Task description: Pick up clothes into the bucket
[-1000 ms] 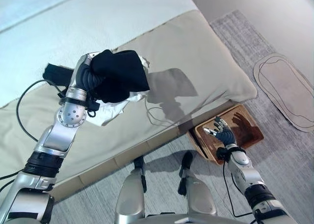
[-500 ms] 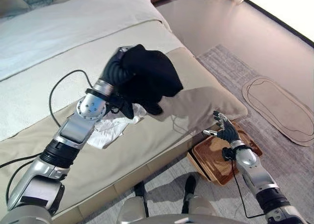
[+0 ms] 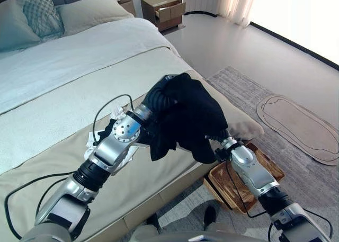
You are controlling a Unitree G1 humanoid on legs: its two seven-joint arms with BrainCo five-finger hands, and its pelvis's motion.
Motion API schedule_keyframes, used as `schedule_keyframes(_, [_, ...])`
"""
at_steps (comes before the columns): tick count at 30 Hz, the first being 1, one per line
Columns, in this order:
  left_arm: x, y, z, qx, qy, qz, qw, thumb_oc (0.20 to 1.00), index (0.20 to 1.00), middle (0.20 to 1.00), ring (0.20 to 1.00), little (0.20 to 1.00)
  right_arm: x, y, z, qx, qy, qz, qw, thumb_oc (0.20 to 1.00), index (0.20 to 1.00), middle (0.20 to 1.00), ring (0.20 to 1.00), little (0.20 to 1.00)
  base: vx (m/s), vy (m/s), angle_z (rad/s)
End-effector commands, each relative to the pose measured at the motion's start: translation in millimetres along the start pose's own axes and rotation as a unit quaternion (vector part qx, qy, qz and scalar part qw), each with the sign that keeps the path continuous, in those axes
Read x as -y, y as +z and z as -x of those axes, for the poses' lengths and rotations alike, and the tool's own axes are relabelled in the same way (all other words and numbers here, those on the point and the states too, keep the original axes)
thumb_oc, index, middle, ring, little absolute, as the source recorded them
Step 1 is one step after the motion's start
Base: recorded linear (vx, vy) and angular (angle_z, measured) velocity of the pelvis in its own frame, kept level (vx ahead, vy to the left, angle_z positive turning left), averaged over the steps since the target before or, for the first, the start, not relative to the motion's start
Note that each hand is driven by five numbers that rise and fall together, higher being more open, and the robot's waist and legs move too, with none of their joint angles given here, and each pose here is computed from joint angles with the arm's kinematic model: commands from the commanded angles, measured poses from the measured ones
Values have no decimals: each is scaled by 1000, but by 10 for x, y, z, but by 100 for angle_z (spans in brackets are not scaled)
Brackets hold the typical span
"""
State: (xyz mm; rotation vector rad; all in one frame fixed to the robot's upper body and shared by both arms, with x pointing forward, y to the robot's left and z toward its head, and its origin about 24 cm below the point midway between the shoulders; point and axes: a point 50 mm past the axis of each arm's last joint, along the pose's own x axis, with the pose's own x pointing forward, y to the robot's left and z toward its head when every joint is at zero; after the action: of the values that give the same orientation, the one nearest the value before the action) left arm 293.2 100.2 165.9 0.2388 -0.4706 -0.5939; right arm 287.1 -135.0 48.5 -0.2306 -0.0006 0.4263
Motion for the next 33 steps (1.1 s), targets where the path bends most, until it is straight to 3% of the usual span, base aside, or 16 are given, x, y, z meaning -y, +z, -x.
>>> schedule_keyframes(1, [-60, 206, -180, 61, 7, 31, 998, 200, 200, 200, 200, 200, -30, 475, -170, 103, 22, 26, 994, 1000, 1000, 1000, 1000, 1000, 36, -32, -5])
schedule_keyframes(5, [27, 173, -189, 60, -8, 75, 995, 200, 200, 200, 200, 200, -146, 600, -255, 118, 65, 62, 989, 1000, 1000, 1000, 1000, 1000, 27, -24, -7])
schedule_keyframes(10, [53, 145, -170, 54, -12, 104, 993, 200, 200, 200, 200, 200, -161, 626, -283, 122, 67, 41, 989, 1000, 1000, 1000, 1000, 1000, 25, -12, -3])
schedule_keyframes(12, [58, 133, -164, 53, -9, 108, 993, 200, 200, 200, 200, 200, -195, 615, -286, 120, 75, 26, 990, 583, 583, 583, 583, 583, 0, 0, 0])
schedule_keyframes(13, [66, 123, -159, 51, -10, 110, 993, 200, 200, 200, 200, 200, -208, 610, -287, 120, 79, 22, 989, 200, 200, 200, 200, 200, 0, 0, 0])
schedule_keyframes(28, [-52, 18, -49, 44, 37, 152, 987, 200, 200, 200, 200, 200, -66, 295, -104, 68, 59, 4, 996, 200, 200, 200, 200, 200, 0, 0, 0])
schedule_keyframes(33, [-220, -88, 129, 42, 92, 203, 974, 200, 200, 200, 200, 200, 122, -134, 172, 8, 14, -161, 987, 200, 200, 200, 200, 200, 8, -1, 2])
